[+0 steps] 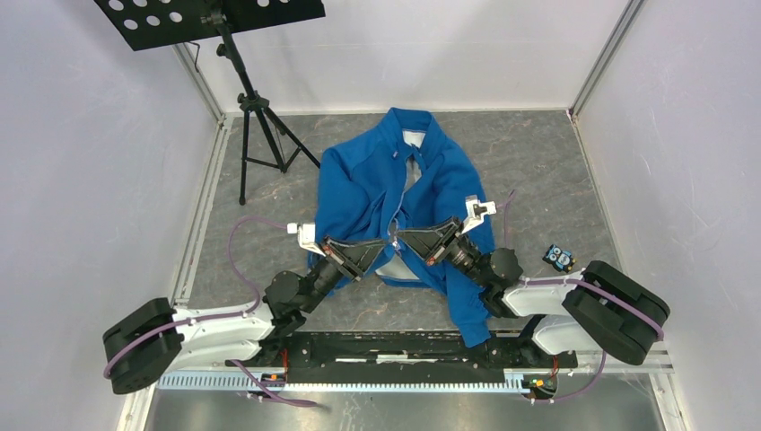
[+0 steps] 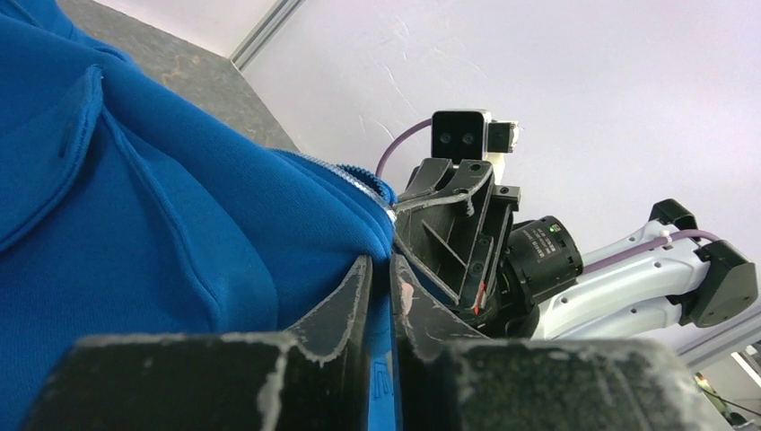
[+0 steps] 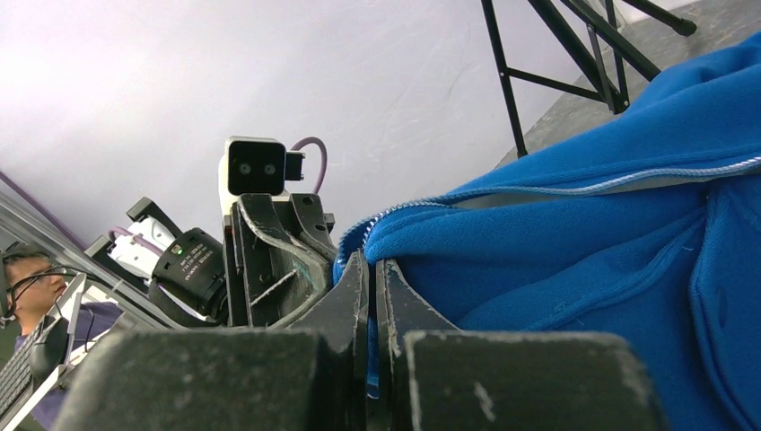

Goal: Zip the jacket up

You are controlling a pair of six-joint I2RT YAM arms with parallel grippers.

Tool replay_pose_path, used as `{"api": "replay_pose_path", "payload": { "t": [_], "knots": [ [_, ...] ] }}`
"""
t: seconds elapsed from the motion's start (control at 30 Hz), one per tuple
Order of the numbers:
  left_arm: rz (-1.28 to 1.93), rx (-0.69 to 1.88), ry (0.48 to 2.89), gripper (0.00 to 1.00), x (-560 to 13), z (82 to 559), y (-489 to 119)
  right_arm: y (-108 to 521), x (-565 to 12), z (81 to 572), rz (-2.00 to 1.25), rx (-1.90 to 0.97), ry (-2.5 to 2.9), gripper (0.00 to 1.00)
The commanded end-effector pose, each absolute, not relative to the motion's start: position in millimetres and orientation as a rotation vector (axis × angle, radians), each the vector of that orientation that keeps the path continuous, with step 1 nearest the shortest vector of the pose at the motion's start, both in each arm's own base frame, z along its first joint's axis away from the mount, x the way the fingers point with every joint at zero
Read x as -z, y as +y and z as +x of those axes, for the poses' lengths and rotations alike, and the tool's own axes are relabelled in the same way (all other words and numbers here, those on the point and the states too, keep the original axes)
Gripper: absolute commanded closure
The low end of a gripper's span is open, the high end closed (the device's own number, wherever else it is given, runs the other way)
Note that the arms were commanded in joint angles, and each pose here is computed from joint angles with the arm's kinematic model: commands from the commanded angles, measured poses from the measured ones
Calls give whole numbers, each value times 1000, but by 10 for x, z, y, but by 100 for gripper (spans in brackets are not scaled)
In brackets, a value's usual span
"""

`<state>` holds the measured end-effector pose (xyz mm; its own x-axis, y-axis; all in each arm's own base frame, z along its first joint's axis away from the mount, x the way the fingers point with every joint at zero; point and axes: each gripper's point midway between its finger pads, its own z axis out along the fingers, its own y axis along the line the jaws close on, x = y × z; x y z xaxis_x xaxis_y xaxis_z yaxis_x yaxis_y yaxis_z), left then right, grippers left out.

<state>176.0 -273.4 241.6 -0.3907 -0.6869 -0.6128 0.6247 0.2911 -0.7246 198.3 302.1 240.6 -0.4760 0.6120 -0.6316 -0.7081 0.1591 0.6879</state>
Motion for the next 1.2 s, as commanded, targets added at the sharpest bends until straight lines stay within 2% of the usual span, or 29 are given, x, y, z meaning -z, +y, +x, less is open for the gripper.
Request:
{"api": "replay_pose_path", "payload": {
  "t": [0.0, 0.03, 0.17, 0.33, 0.47, 0.87, 1.17],
  "knots": [
    [-88, 1450, 1355, 75, -2628, 1727, -2716, 2611, -3539, 1614, -114, -1687, 787, 100],
    [-95, 1443, 1361, 69, -2624, 1733, -2698, 2619, -3543, 1620, -115, -1687, 786, 100],
    [-124, 1441, 1383, 56, -2597, 1739, -2661, 2660, -3561, 1618, -123, -1709, 786, 100],
    [-157, 1463, 1417, 48, -2551, 1732, -2660, 2665, -3531, 1625, -118, -1709, 798, 100],
    [-164, 1458, 1463, 46, -2491, 1730, -2681, 2674, -3544, 1629, -117, -1713, 795, 100],
    [-163, 1446, 1506, 52, -2487, 1737, -2713, 2698, -3537, 1645, -110, -1727, 804, 100],
    [-94, 1457, 1481, 69, -2575, 1697, -2777, 2692, -3554, 1612, -112, -1747, 800, 100]
  ]
}}
